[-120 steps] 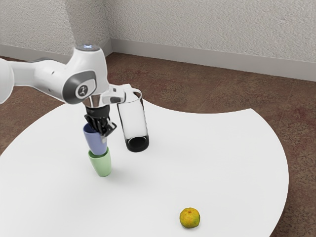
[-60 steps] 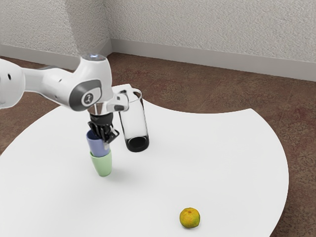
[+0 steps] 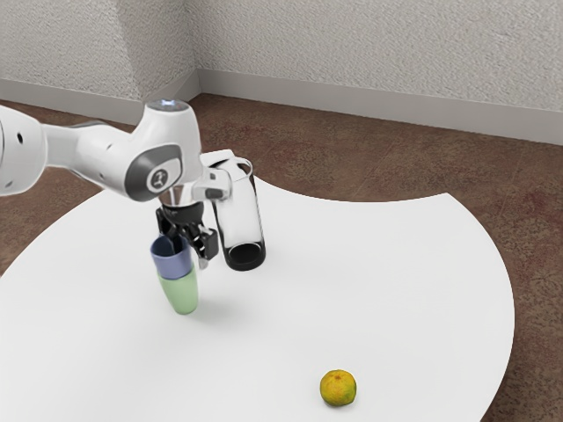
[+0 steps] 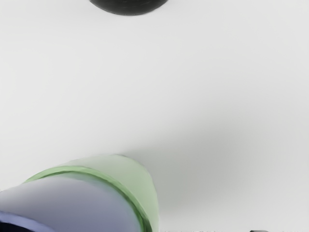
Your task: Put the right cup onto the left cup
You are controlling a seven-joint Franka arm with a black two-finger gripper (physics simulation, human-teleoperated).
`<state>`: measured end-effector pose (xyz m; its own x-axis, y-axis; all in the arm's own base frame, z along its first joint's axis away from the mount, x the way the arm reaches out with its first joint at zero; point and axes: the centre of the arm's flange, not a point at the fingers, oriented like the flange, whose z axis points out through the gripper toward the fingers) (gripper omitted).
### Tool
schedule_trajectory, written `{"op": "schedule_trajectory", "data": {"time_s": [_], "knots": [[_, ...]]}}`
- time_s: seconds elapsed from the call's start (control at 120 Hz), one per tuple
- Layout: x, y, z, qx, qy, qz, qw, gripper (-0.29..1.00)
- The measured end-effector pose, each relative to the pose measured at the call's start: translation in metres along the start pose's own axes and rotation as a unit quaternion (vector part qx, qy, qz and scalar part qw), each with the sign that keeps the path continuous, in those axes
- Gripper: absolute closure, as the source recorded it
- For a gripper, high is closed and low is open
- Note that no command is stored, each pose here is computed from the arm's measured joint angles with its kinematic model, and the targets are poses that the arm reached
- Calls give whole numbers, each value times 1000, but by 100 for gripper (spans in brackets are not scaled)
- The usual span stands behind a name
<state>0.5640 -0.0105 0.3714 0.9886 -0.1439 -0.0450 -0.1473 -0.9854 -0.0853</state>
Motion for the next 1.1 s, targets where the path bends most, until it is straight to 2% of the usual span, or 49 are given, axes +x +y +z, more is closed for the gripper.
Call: {"op": "schedule_trajectory", "data": {"time_s": [0.15, 0.35, 0.65, 0.833, 1.1], "knots": [[-7, -2, -31, 3, 22, -1, 1000, 9], [-21, -4, -81, 6, 50, -3, 999, 3], [15, -15, -202, -4, 115, -15, 993, 1], [27, -17, -232, -7, 104, -13, 994, 0], [18, -17, -232, -10, 75, -7, 997, 0]]}}
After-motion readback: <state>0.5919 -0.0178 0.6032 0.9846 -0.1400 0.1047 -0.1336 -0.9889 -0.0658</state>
